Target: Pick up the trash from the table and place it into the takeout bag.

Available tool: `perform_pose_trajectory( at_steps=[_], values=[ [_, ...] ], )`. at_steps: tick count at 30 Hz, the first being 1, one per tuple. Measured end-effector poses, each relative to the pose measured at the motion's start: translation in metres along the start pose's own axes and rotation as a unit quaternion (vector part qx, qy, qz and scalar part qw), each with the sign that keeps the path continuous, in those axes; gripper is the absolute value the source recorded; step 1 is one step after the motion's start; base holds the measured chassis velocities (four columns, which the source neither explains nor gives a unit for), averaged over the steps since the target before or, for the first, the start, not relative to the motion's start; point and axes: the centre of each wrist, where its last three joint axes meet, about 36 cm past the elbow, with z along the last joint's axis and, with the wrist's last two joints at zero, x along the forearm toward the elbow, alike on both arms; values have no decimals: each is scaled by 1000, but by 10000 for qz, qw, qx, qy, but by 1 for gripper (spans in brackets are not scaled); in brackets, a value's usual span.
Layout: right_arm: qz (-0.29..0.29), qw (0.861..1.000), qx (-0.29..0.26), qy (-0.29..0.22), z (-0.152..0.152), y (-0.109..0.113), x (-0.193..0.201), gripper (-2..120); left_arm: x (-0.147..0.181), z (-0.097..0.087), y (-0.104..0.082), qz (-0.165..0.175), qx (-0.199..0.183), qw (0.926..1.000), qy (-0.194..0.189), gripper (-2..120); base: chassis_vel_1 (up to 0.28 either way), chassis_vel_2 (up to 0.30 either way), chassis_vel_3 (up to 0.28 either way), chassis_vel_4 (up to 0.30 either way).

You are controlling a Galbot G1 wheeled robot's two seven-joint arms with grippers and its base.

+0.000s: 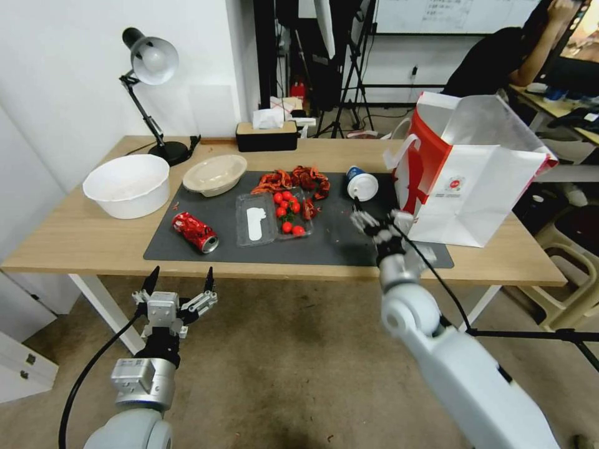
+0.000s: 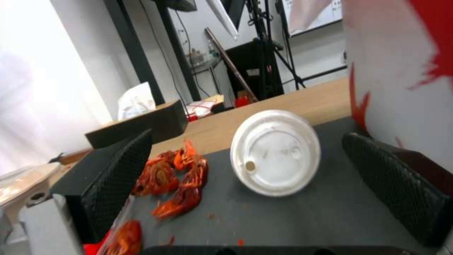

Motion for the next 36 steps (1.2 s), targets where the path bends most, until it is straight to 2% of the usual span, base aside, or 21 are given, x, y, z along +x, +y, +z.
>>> perform_pose_trajectory(
  at_steps=[14,36],
  values=[
    [336,9989,152,296,1,-2,-76,100,-4,7,3,-36,24,10000,21,100,0,0,0,0],
    [381,9973,374,510,14,-4,-106,100,-8,13,4,-40,70,10000,50,100,0,0,0,0]
  ],
)
